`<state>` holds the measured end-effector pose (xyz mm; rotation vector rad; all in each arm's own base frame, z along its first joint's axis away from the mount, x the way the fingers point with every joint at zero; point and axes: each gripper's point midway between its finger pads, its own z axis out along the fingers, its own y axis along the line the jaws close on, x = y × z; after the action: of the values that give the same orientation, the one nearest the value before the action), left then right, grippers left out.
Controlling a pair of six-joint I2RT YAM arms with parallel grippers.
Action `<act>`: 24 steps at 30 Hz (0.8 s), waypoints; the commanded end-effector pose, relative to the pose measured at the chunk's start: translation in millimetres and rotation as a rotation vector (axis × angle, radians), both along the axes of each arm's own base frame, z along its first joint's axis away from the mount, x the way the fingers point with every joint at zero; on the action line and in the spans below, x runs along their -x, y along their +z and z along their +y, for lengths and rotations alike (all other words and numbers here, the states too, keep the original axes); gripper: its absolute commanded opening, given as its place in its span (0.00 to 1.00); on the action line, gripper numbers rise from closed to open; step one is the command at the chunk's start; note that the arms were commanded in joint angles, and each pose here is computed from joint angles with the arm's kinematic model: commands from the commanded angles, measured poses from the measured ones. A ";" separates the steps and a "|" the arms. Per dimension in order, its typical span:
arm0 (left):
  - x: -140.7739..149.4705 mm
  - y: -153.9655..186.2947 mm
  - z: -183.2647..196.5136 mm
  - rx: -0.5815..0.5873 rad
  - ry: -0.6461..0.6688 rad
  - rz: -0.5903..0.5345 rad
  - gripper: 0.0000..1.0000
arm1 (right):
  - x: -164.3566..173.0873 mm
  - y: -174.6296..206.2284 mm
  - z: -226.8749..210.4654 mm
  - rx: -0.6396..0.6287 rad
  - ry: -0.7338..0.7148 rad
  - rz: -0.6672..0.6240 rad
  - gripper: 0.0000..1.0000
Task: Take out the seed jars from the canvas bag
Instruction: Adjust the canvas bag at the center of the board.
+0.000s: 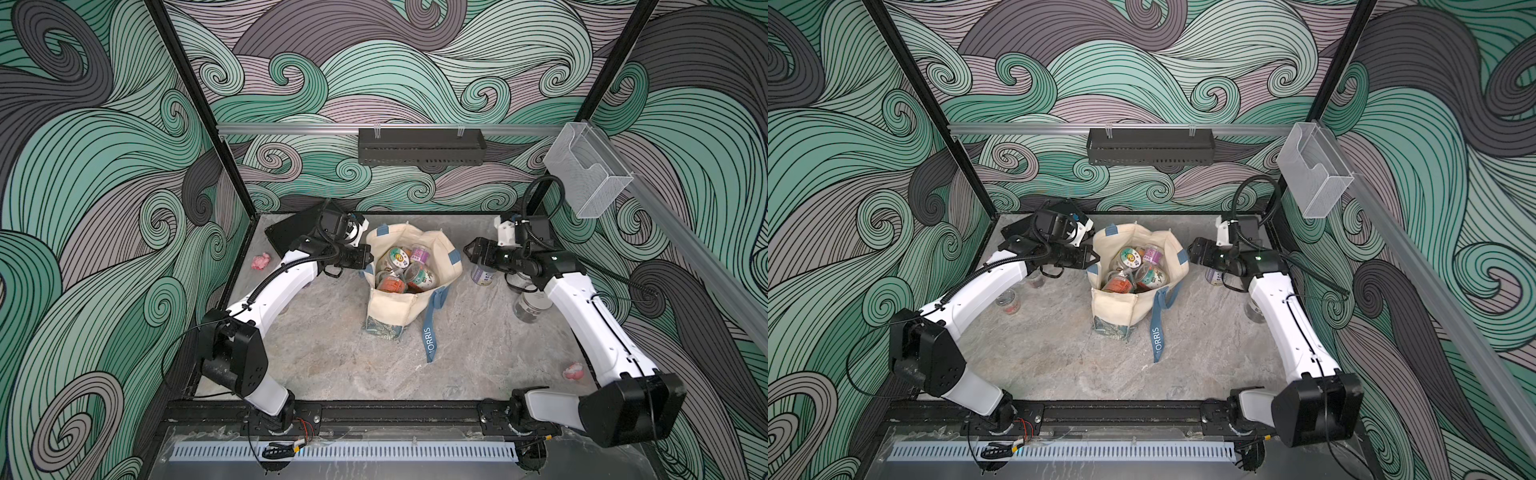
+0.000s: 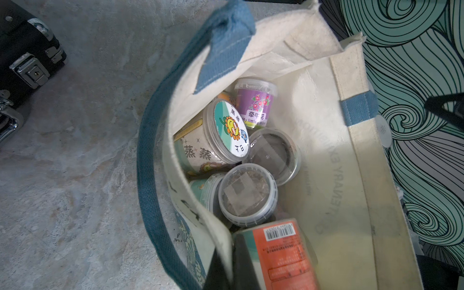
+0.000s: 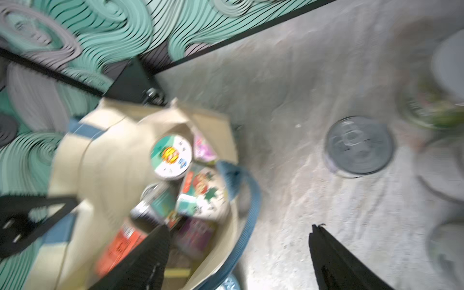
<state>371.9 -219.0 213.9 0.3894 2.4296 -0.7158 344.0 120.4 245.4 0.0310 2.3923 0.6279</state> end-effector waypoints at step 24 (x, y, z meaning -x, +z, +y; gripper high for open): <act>-47.8 51.4 -11.4 -0.038 -0.015 -0.114 0.00 | 96.3 -24.1 178.2 -0.007 0.495 0.068 0.80</act>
<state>418.9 -226.7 238.1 0.4163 2.4192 -0.6194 229.1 322.1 206.2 -0.6713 2.5085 1.0552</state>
